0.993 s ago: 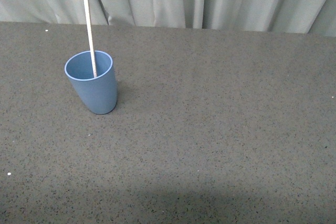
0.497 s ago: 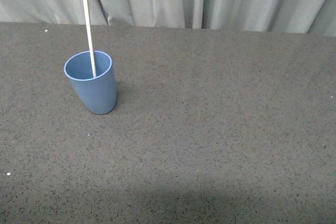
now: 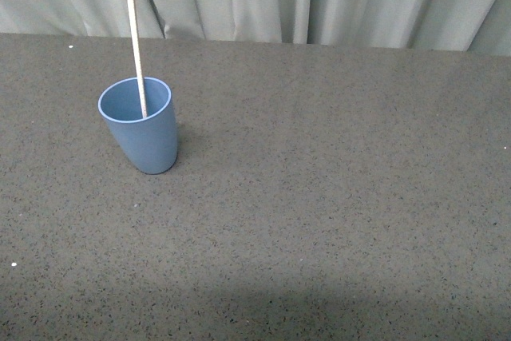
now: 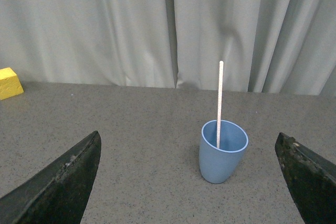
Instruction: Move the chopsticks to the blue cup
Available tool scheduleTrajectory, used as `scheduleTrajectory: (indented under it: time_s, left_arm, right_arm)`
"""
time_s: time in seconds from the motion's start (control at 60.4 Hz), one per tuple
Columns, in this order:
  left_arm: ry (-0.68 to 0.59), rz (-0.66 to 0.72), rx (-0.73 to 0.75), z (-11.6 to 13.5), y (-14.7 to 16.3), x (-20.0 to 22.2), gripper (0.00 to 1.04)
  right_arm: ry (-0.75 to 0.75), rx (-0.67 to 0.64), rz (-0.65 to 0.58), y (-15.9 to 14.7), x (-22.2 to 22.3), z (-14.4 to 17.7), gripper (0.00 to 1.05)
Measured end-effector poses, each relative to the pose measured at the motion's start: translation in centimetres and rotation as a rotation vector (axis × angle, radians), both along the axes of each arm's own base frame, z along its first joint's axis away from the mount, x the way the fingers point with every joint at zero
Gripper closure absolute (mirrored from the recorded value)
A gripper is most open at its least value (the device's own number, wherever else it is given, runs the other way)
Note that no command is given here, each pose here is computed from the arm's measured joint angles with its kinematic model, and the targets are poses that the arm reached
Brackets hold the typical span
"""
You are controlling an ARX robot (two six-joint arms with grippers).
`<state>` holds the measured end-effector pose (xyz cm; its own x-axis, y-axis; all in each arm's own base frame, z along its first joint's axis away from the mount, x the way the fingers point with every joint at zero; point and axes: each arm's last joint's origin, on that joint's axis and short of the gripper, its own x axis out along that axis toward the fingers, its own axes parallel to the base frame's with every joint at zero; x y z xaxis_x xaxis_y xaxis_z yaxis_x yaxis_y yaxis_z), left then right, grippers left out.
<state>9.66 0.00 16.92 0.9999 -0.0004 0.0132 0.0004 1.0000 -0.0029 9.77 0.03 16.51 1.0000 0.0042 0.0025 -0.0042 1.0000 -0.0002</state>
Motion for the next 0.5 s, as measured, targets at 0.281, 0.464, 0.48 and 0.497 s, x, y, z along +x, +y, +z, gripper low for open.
scheduleTrajectory:
  time_s: [0.281, 0.464, 0.48, 0.497]
  left_arm:
    - [0.000, 0.000, 0.000, 0.00, 0.00, 0.00, 0.07]
    - [0.000, 0.000, 0.000, 0.00, 0.00, 0.00, 0.07]
    - [0.000, 0.000, 0.000, 0.00, 0.00, 0.00, 0.07]
    - [0.000, 0.000, 0.000, 0.00, 0.00, 0.00, 0.07]
  right_arm:
    - [0.000, 0.000, 0.000, 0.00, 0.00, 0.00, 0.09]
    - [0.000, 0.000, 0.000, 0.00, 0.00, 0.00, 0.09]
    - [0.000, 0.000, 0.000, 0.00, 0.00, 0.00, 0.09]
    - [0.000, 0.000, 0.000, 0.00, 0.00, 0.00, 0.09]
